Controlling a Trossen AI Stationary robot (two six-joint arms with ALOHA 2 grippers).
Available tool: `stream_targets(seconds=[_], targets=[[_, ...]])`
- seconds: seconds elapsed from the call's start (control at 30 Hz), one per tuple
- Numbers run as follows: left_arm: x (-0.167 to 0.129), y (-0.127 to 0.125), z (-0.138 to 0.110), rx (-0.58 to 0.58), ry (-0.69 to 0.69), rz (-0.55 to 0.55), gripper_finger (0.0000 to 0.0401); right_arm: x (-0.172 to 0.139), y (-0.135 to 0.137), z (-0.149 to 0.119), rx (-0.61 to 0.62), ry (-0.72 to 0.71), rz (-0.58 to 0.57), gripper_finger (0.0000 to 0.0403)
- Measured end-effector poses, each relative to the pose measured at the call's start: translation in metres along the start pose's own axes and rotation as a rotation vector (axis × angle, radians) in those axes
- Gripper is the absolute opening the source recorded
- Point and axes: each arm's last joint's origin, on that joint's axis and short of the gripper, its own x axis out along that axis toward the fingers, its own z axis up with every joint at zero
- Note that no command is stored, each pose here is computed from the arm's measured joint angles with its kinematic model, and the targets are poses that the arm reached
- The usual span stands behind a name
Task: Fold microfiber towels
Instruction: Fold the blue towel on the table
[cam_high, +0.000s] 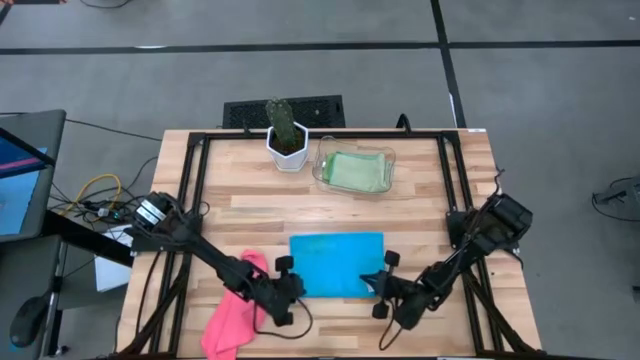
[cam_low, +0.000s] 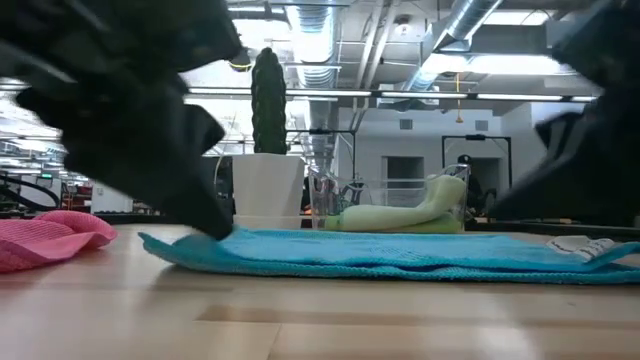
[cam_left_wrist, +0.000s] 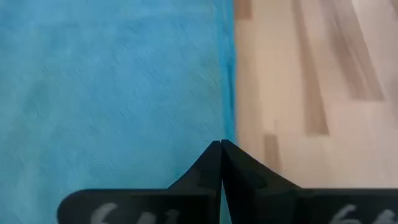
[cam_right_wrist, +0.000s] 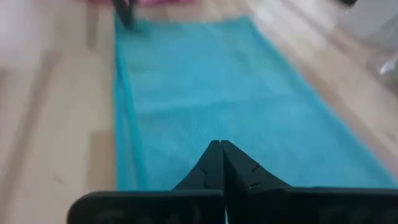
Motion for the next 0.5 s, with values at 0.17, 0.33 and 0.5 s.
stream_targets(seconds=[0.17,0.33,0.5], targets=[[-0.006,-0.005,-0.012,-0.011,0.088,0.029,0.0000,0.010,0.001,-0.013,0.034,0.044,0.005,0.0029],[-0.010,-0.008,-0.020,-0.079,0.153,0.032,0.0000,0.009,0.003,-0.016,0.037,0.047,0.015,0.0015],[-0.021,-0.018,-0.013,-0.080,0.115,0.018,0.0000,0.007,0.005,-0.014,0.025,0.036,0.030,0.0013]])
